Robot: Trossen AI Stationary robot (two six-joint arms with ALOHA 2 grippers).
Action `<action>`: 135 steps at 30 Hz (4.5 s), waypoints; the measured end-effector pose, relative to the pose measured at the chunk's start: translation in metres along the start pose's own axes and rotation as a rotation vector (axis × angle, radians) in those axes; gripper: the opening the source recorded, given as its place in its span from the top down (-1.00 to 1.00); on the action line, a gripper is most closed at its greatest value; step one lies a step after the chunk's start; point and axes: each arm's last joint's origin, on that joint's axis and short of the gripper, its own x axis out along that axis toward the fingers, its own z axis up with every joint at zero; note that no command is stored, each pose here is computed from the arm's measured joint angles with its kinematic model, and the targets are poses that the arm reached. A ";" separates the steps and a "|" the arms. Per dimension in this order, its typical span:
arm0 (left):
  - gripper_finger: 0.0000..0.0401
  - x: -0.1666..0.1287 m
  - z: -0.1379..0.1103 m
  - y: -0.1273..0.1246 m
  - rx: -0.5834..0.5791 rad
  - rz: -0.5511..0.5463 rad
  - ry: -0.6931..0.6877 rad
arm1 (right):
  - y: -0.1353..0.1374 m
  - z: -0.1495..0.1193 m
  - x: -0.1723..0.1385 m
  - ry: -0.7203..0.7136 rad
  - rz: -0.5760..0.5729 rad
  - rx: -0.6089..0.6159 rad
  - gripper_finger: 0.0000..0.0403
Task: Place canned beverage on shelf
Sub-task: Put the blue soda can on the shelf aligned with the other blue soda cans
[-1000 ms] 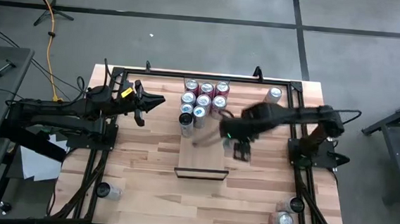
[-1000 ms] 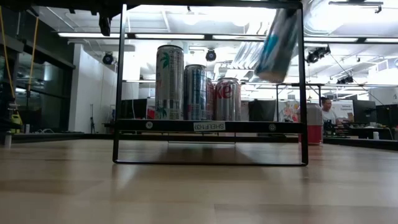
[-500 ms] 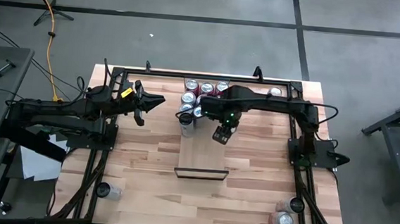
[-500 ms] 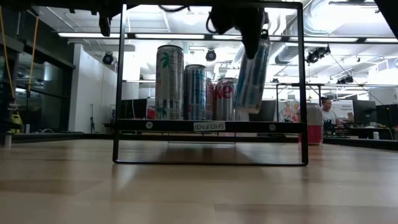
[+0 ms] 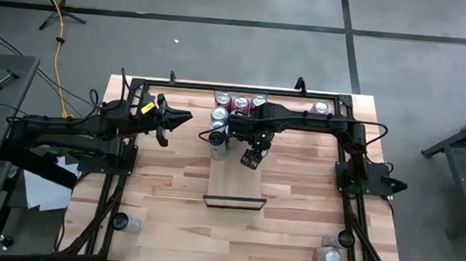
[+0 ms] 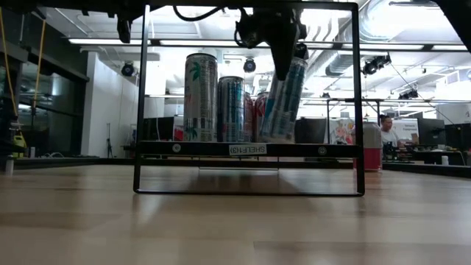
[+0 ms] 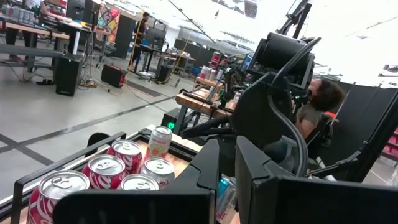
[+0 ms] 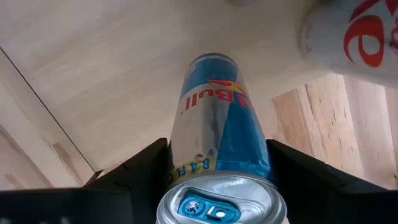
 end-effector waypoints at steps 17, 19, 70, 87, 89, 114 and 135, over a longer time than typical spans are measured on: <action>1.00 0.000 0.000 0.000 0.000 0.000 0.000 | 0.002 0.005 0.000 -0.053 0.036 -0.010 -0.27; 1.00 0.000 0.000 0.000 0.000 0.000 0.000 | 0.002 0.005 0.000 -0.052 0.036 -0.010 -0.27; 1.00 0.000 -0.001 0.000 0.002 0.006 0.005 | -0.016 -0.052 -0.095 -0.498 -0.048 -0.279 -0.28; 1.00 0.000 0.000 0.001 0.001 0.026 -0.002 | -0.042 -0.165 -0.080 -0.807 0.340 0.272 -0.28; 1.00 0.000 0.000 0.001 0.001 0.026 -0.002 | -0.043 -0.169 -0.078 -0.827 0.350 0.258 -0.28; 1.00 0.000 -0.001 0.001 0.001 0.027 0.000 | -0.008 -0.145 0.032 -0.547 0.241 0.140 0.98; 1.00 0.000 0.000 0.002 0.002 0.052 -0.009 | -0.010 -0.114 0.084 -0.715 0.284 0.311 1.00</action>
